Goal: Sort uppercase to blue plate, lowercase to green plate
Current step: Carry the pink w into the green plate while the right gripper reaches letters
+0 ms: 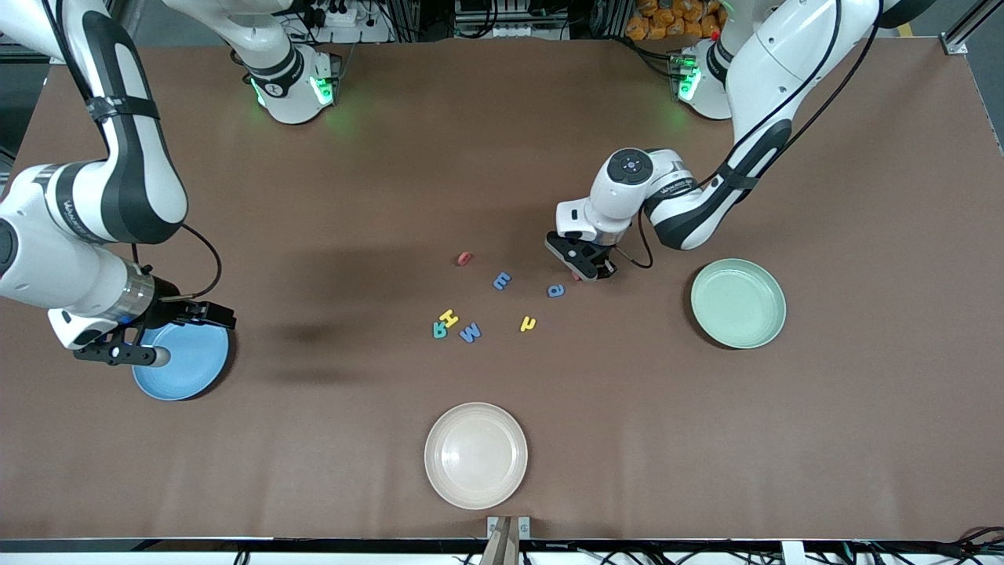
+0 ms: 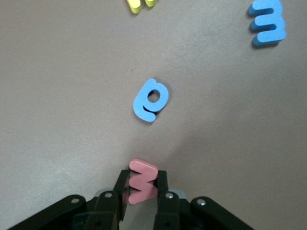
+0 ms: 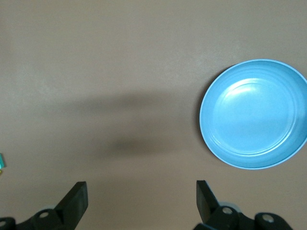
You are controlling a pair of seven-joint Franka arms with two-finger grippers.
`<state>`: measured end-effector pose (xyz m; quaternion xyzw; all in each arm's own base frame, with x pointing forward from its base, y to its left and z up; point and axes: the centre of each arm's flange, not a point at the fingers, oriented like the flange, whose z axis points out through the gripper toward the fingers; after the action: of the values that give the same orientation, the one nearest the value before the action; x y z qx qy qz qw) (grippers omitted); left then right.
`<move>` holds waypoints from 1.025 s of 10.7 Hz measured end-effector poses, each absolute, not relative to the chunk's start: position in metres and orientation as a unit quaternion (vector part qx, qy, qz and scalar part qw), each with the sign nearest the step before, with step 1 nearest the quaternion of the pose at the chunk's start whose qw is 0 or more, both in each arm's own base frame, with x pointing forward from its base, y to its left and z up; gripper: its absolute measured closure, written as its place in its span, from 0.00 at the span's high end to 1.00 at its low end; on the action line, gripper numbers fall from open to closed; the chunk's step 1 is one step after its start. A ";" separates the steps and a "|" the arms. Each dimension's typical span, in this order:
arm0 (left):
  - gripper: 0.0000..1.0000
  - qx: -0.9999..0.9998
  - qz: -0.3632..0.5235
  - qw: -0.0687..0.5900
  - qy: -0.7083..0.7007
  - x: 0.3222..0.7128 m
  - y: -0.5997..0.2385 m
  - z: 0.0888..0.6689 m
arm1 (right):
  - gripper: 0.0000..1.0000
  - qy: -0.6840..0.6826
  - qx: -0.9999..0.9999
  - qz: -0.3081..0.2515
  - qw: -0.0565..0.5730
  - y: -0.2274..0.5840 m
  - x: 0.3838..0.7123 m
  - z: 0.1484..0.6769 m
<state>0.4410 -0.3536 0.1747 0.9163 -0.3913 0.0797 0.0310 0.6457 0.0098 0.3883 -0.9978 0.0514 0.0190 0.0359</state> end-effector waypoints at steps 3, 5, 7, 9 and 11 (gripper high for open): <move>0.27 0.921 0.067 -0.020 -0.383 0.463 -0.331 0.185 | 1.00 0.050 -0.998 0.022 0.036 0.012 0.648 0.377; 0.27 0.915 0.063 -0.057 -0.394 0.481 -0.306 0.209 | 1.00 0.047 -0.998 0.027 0.035 0.018 0.650 0.364; 0.27 0.905 0.052 -0.075 -0.416 0.511 -0.254 0.239 | 1.00 0.051 -0.997 0.037 0.034 0.028 0.651 0.348; 0.27 0.899 0.043 -0.077 -0.428 0.545 -0.168 0.265 | 1.00 0.061 -0.997 0.045 0.033 0.040 0.650 0.339; 0.27 0.905 0.036 -0.072 -0.417 0.565 -0.075 0.271 | 1.00 0.075 -0.995 0.050 0.031 0.054 0.649 0.333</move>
<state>0.5650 -0.0754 0.2709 0.9054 -0.4168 0.0356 -0.0725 0.6490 0.0537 0.3328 -0.9955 0.0747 0.0502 0.0312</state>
